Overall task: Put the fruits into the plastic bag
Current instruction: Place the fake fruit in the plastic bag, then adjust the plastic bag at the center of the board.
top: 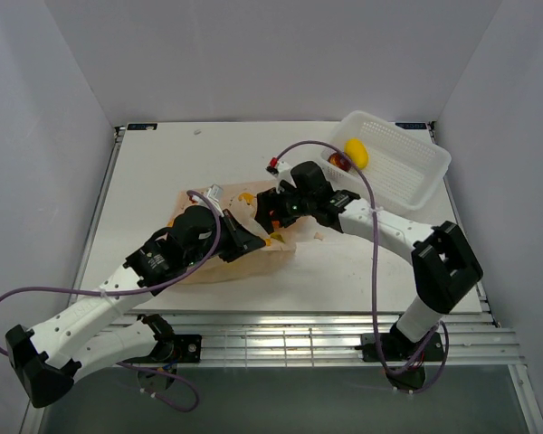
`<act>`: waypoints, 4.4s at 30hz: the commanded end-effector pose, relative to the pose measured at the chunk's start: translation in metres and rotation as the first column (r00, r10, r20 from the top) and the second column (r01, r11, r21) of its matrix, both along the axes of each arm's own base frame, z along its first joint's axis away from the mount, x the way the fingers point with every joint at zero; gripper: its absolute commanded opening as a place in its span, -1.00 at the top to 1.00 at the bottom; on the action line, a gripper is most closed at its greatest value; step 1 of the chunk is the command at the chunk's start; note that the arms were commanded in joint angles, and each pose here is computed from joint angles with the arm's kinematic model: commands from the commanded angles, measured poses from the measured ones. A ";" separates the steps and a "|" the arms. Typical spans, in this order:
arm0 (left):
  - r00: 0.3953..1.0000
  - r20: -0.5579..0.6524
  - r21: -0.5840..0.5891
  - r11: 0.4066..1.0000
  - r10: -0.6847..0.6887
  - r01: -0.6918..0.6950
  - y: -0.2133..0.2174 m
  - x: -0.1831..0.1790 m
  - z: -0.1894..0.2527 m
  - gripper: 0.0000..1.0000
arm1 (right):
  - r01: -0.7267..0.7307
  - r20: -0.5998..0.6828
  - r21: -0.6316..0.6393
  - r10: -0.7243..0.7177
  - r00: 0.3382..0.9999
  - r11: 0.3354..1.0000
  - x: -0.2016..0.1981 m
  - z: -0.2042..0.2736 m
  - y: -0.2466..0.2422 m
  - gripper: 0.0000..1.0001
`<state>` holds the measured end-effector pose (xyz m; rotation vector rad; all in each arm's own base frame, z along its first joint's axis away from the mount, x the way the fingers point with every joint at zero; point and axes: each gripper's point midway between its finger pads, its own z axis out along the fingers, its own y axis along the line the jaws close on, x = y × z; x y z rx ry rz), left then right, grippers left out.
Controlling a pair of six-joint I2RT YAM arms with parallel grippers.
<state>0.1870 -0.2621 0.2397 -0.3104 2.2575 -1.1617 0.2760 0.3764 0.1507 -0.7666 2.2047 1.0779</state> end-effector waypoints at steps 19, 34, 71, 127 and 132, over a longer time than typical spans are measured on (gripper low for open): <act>1.000 0.013 -0.011 1.000 0.009 -0.009 -0.005 0.006 0.005 1.00 | 0.260 0.568 -0.162 -0.125 0.813 0.952 0.043 0.040 -0.152 -0.80; 0.999 0.007 -0.010 0.999 0.046 -0.046 0.001 0.008 0.003 1.00 | 0.049 0.403 -0.116 0.001 0.915 0.992 0.093 -0.010 -0.107 -0.90; 0.757 0.490 -0.125 0.895 0.432 -0.429 0.069 0.076 0.238 1.00 | 0.477 0.712 0.224 -0.477 0.516 0.850 0.039 0.355 -0.218 0.85; 0.939 0.340 0.151 0.989 -0.052 0.000 0.085 0.142 0.109 -0.96 | 0.040 0.912 -0.061 0.040 0.409 0.997 -0.028 0.244 -0.187 -0.96; 0.953 0.293 0.139 0.990 -0.075 0.035 0.077 0.110 0.089 -0.96 | -0.021 0.925 -0.160 0.157 0.345 0.987 -0.043 0.245 -0.189 -0.94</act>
